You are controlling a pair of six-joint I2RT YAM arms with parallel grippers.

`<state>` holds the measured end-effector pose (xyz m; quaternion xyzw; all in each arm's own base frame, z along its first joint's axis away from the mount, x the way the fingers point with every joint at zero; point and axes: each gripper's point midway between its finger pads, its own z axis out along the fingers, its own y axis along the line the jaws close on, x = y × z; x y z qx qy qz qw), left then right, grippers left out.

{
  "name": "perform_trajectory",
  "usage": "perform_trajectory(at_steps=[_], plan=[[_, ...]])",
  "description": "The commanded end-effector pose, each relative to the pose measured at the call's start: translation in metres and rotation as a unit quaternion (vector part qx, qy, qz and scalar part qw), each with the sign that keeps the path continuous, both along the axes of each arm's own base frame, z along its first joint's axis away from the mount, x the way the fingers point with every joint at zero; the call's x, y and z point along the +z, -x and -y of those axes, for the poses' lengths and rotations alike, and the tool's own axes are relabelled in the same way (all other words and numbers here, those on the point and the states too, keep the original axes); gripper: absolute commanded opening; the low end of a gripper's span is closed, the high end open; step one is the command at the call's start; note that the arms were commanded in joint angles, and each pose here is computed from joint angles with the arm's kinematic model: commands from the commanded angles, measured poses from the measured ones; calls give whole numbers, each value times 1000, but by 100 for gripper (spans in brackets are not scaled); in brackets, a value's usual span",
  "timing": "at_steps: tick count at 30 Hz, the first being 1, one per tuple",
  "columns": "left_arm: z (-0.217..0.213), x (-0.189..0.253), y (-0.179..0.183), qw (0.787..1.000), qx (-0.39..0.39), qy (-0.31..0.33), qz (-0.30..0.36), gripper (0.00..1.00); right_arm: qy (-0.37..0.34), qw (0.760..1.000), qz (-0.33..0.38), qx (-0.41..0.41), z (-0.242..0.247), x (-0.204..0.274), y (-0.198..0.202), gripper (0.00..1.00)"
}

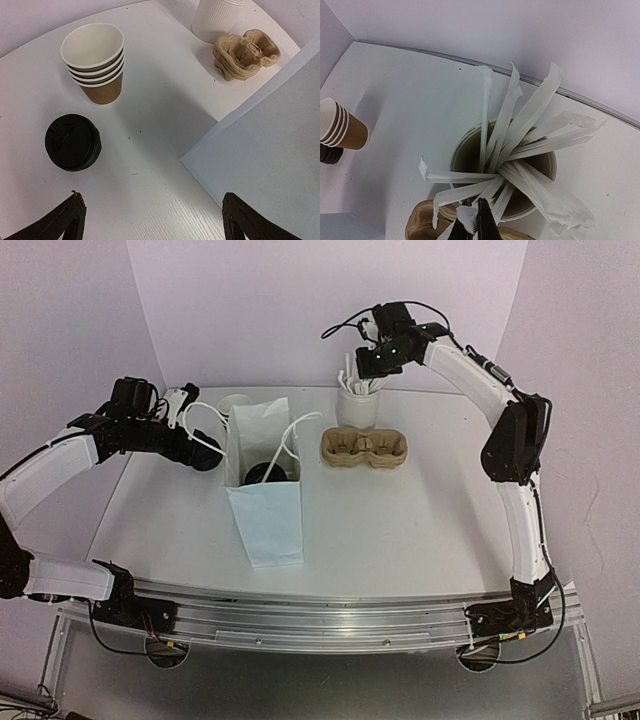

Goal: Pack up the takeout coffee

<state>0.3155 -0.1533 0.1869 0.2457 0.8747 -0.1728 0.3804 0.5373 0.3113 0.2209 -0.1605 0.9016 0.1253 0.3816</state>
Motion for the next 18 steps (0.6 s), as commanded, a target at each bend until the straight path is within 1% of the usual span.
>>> perform_trajectory(at_steps=[1,9,12,18], plan=[[0,12,-3,1000,-2,3,20,94,-21,997,68,-8,4,57,-6,0],[0,13,-3,1000,-3,5,22,94,-14,992,122,-6,17,108,4,0],[0,13,-2,1000,-4,6,22,94,-20,989,145,-4,23,136,14,0],[0,14,-2,1000,-5,7,24,94,-60,976,210,6,37,215,48,0]])
